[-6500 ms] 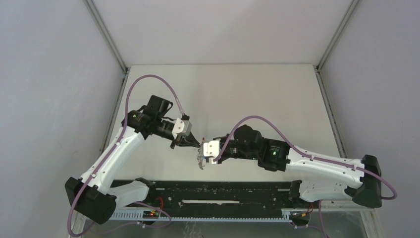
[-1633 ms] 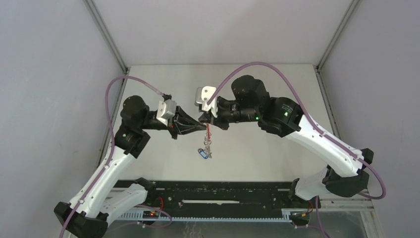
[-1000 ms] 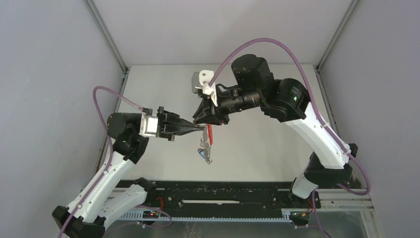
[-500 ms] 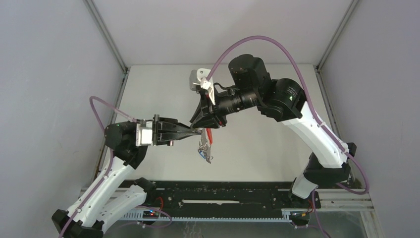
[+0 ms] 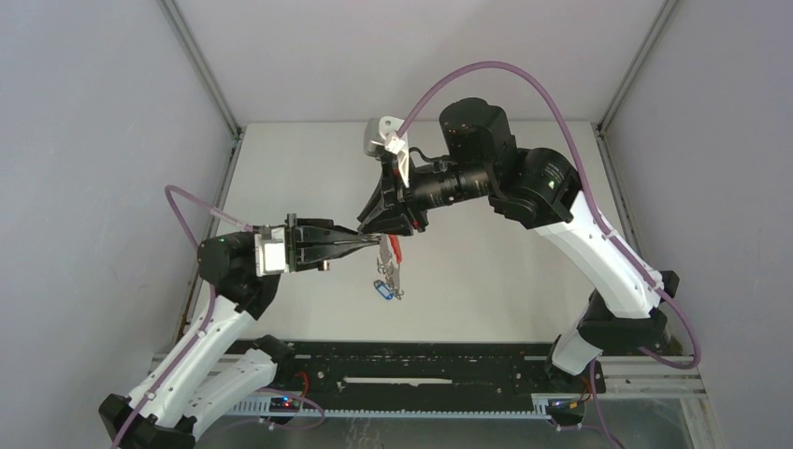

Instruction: Put the keys on the keyring

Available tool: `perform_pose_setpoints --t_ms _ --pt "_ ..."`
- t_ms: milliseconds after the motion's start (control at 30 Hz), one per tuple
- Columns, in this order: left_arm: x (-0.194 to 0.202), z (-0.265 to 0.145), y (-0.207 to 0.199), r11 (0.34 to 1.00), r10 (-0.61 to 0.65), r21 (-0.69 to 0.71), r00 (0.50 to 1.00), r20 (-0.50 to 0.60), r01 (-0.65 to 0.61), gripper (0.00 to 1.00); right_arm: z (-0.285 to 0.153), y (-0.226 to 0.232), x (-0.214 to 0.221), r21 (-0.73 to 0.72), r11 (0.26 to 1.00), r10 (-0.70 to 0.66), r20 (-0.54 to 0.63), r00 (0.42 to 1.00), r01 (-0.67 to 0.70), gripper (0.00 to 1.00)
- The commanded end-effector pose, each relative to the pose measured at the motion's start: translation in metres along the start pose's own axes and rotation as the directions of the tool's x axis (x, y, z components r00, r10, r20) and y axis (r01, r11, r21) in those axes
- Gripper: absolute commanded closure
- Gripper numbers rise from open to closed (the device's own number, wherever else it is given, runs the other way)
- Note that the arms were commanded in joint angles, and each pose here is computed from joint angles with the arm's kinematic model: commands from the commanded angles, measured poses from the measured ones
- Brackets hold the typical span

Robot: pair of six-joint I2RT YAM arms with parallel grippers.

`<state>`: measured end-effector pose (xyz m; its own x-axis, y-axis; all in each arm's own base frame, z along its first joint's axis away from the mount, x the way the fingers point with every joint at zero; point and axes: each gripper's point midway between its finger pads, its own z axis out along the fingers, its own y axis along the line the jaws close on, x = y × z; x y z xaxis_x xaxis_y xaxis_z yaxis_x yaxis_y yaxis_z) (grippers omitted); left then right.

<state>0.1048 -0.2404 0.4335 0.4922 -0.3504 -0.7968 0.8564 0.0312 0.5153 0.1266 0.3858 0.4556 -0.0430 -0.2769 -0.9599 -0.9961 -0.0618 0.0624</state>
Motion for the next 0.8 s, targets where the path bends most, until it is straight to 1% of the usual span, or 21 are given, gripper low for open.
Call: perform_pose_setpoints --t_ms 0,200,467,567,767 --pt "-0.030 0.001 0.018 0.980 0.174 -0.112 0.982 0.078 -0.165 1.00 0.008 -0.009 0.014 0.034 0.998 0.052 -0.049 0.997 -0.050 0.68" --pt "-0.028 -0.001 0.020 0.966 0.235 -0.130 0.969 0.076 -0.224 1.00 0.005 -0.016 0.005 0.067 0.997 0.046 -0.020 0.999 -0.044 0.67" --pt "-0.030 -0.003 0.024 0.950 0.287 -0.153 0.955 0.076 -0.273 1.00 0.003 -0.017 0.004 0.077 0.996 0.047 -0.015 0.999 -0.045 0.67" --pt "-0.028 -0.003 0.024 0.942 0.313 -0.151 0.947 0.071 -0.300 1.00 0.001 -0.018 -0.002 0.082 0.996 0.041 0.006 0.999 -0.041 0.67" --pt "-0.025 -0.004 0.021 0.941 0.320 -0.142 0.945 0.067 -0.308 1.00 0.000 -0.021 -0.017 0.090 0.995 0.033 0.065 0.997 -0.038 0.65"
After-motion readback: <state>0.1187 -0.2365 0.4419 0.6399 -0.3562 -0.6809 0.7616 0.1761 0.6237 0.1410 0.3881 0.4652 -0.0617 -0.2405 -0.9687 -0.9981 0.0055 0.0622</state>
